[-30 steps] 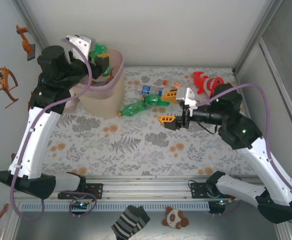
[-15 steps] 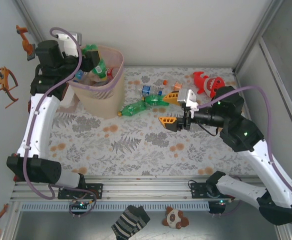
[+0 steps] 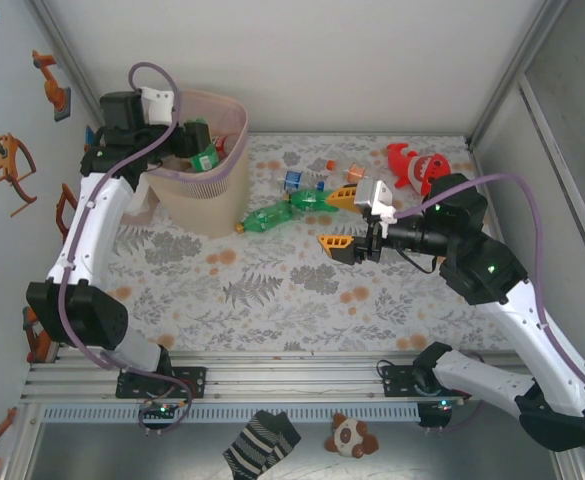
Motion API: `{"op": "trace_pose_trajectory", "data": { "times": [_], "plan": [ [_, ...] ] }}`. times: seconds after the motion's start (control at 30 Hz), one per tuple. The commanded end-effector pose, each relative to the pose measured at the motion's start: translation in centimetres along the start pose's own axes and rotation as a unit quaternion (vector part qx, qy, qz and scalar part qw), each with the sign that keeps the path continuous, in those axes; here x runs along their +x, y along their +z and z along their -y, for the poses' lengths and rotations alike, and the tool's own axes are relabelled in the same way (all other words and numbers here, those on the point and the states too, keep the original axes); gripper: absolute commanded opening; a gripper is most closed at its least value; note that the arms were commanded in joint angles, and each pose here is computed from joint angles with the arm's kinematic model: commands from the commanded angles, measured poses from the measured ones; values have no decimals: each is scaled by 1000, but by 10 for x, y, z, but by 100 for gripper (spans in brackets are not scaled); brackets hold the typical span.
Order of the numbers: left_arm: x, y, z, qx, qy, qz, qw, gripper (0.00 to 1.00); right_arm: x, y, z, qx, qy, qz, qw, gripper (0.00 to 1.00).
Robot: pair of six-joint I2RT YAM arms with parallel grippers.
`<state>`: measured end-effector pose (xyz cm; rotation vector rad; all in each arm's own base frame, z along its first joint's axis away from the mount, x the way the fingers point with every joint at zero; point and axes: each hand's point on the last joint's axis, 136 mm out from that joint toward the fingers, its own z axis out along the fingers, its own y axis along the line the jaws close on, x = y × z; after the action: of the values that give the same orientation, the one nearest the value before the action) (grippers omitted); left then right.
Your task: Put the plastic bottles in the bin
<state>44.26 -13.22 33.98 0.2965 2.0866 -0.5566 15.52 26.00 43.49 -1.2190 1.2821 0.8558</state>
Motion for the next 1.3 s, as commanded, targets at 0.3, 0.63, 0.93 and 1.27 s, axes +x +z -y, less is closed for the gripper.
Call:
{"op": "trace_pose_trajectory", "data": {
  "times": [0.3, 0.63, 0.93, 1.27],
  "plan": [
    [75, 48, -26, 2, -14, -111, 994, 41, -2, -3, -2, 8, 5, 6, 1000, 67],
    [69, 38, -13, 27, -12, -100, 995, 54, -1, -3, -1, 10, 4, 3, 1000, 67],
    [29, -11, 5, 12, 6, -33, 999, 75, -1, 1, 0, 7, 5, 2, 1000, 67],
    [-5, -16, 6, 13, 20, 1, 1000, 65, -3, 1, 1, 6, 2, 0, 1000, 67]
  ]
}}
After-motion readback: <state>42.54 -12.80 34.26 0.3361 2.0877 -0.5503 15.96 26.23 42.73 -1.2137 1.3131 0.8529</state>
